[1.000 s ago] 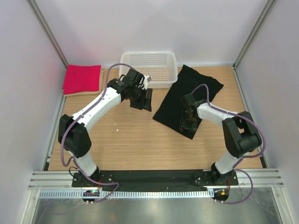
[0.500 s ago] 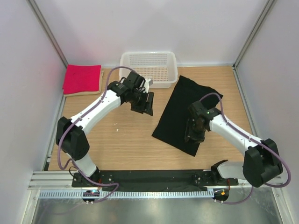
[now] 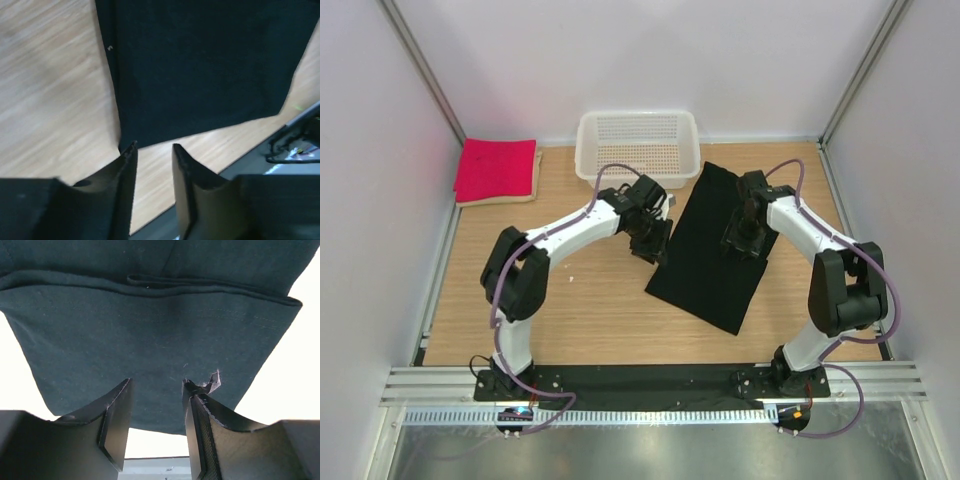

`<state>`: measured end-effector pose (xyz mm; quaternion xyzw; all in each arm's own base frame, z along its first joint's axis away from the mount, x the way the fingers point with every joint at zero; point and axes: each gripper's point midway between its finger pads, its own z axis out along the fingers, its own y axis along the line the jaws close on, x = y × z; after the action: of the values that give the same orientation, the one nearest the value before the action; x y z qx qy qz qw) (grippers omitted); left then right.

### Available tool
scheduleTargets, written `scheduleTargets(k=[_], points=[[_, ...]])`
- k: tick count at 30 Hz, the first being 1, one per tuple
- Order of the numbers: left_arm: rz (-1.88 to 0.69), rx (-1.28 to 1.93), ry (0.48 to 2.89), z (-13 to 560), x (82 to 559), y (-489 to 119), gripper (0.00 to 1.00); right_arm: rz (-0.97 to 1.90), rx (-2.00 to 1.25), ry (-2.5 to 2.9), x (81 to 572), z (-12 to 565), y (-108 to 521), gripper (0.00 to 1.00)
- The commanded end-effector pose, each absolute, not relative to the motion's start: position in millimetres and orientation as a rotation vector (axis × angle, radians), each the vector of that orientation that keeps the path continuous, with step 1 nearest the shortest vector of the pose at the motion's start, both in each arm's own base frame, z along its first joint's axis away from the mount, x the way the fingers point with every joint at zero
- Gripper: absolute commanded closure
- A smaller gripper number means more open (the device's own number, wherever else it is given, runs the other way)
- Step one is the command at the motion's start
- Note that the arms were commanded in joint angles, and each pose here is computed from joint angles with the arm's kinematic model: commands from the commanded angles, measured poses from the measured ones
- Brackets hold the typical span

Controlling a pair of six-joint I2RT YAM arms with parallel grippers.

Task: Fold and stack the t-shirts
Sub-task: Fold the tshirt

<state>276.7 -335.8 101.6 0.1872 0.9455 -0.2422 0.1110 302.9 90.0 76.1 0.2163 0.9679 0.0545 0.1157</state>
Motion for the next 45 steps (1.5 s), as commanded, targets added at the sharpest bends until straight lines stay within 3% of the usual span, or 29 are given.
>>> scheduleTargets(k=[1, 5, 13, 21, 37, 45], points=[[-0.787, 0.573, 2.746, 96, 290, -356, 0.67, 0.233, 0.624, 2.795, 314, 88, 99, 0.5], [-0.806, 0.536, 2.835, 60, 279, -356, 0.79, 0.222, 0.619, 2.798, 313, 87, 91, 0.52], [-0.558, 0.486, 3.043, -7, 249, -311, 0.86, 0.22, 0.664, 2.792, 311, 83, 76, 0.54], [-0.482, 0.52, 3.115, -25, 209, -281, 0.87, 0.264, 0.748, 2.843, 277, 51, 82, 0.56], [-0.526, 0.595, 3.182, -16, 155, -260, 0.85, 0.305, 0.845, 2.98, 132, -1, 92, 0.57], [-0.442, 0.636, 3.172, -10, 166, -258, 0.84, 0.35, 0.873, 2.936, 129, 11, 97, 0.57]])
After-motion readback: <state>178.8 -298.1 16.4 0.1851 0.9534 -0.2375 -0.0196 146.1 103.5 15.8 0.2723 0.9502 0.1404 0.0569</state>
